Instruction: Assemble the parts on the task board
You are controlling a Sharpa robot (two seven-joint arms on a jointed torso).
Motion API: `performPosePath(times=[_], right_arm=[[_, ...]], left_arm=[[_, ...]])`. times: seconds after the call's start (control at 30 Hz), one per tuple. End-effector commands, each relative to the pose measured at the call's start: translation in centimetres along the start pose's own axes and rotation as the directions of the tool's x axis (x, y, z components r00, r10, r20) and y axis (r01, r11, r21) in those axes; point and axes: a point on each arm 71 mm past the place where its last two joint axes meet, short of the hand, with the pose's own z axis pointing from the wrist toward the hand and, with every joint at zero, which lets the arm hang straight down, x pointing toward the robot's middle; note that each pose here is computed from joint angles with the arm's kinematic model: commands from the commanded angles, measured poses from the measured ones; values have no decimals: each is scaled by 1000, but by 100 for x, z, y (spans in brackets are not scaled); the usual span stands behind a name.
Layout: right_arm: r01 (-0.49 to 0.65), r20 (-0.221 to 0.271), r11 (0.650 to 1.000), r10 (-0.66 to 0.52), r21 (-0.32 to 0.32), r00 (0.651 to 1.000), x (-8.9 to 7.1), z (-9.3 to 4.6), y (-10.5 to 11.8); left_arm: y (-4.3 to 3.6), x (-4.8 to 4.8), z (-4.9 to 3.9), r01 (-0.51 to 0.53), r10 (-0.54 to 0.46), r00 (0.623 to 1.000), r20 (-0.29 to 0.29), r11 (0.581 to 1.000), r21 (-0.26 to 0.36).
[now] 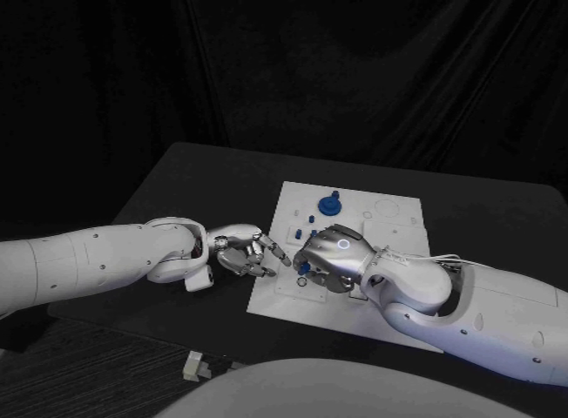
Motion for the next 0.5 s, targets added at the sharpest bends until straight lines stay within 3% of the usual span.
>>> performPosePath(times=[0.03,0.5], right_arm=[[-1,-16,1000,1,-7,1000,29,9,18],[-9,-61,1000,8,-12,998,74,32,37]], left_arm=[[-7,11,8,6,-6,1000,-2,1000,4],[-11,18,23,7,-7,1000,-8,1000,5]])
